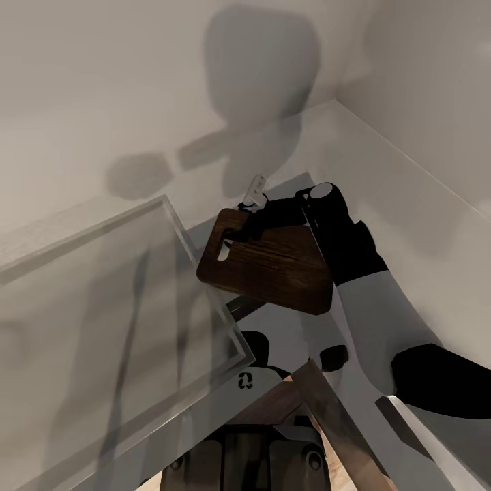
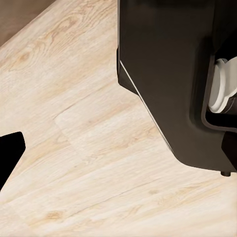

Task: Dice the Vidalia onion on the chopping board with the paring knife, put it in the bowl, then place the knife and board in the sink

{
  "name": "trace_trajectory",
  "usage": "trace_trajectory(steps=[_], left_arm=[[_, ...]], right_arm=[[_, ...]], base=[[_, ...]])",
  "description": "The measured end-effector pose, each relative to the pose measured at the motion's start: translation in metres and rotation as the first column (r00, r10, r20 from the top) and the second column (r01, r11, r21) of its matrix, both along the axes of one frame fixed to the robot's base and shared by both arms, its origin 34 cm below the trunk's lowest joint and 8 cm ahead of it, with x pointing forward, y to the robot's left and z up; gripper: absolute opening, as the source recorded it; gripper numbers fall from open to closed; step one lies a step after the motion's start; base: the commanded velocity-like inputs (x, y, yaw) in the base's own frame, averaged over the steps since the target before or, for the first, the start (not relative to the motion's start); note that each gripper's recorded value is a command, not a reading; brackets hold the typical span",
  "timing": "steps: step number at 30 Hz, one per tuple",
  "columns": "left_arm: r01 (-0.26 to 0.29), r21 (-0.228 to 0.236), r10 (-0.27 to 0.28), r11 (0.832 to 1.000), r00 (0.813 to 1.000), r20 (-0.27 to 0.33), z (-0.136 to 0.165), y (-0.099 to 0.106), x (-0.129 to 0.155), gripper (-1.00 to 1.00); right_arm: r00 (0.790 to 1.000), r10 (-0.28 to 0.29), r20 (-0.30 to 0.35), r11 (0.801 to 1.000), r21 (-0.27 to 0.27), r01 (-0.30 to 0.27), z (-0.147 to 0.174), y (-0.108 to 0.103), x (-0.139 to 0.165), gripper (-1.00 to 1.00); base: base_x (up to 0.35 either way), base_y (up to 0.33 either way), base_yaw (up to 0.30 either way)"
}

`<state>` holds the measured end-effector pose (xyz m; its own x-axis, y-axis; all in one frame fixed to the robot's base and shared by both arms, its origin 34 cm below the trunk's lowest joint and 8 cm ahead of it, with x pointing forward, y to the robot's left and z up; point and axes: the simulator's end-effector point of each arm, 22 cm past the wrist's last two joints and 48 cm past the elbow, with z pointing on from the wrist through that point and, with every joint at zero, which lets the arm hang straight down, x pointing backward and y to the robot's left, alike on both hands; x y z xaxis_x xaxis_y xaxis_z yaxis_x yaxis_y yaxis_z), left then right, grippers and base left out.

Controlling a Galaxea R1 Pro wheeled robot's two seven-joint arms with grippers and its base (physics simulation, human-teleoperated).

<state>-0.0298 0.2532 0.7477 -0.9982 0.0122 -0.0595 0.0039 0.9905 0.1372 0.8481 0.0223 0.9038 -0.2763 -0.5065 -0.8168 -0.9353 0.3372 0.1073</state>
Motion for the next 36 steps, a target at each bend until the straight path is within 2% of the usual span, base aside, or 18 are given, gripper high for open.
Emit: trace_trajectory(steps=[11, 12, 30, 36], left_arm=[[0.0, 0.0, 0.0, 1.0, 1.0, 0.0, 0.0, 0.0, 0.0, 1.0], [0.0, 0.0, 0.0, 1.0, 1.0, -0.001, 0.0, 0.0, 0.0, 1.0], [0.0, 0.0, 0.0, 1.0, 1.0, -0.001, 0.0, 0.0, -0.001, 1.0], [0.0, 0.0, 0.0, 1.0, 1.0, 0.001, 0.0, 0.0, 0.0, 1.0]], right_arm=[[1.0, -0.003, -0.001, 1.0, -0.008, 0.003, 0.0, -0.002, 0.0, 1.0], [1.0, -0.003, -0.001, 1.0, -0.007, 0.003, 0.0, -0.002, 0.0, -1.0], [1.0, -0.006, 0.019, 1.0, -0.027, 0.006, 0.001, -0.005, 0.003, -1.0], [0.999, -0.018, 0.035, 0.998, -0.063, 0.02, 0.004, -0.011, 0.007, -1.0]], base=[[0.0, 0.0, 0.0], [0.0, 0.0, 0.0], [0.0, 0.0, 0.0], [0.0, 0.0, 0.0]])
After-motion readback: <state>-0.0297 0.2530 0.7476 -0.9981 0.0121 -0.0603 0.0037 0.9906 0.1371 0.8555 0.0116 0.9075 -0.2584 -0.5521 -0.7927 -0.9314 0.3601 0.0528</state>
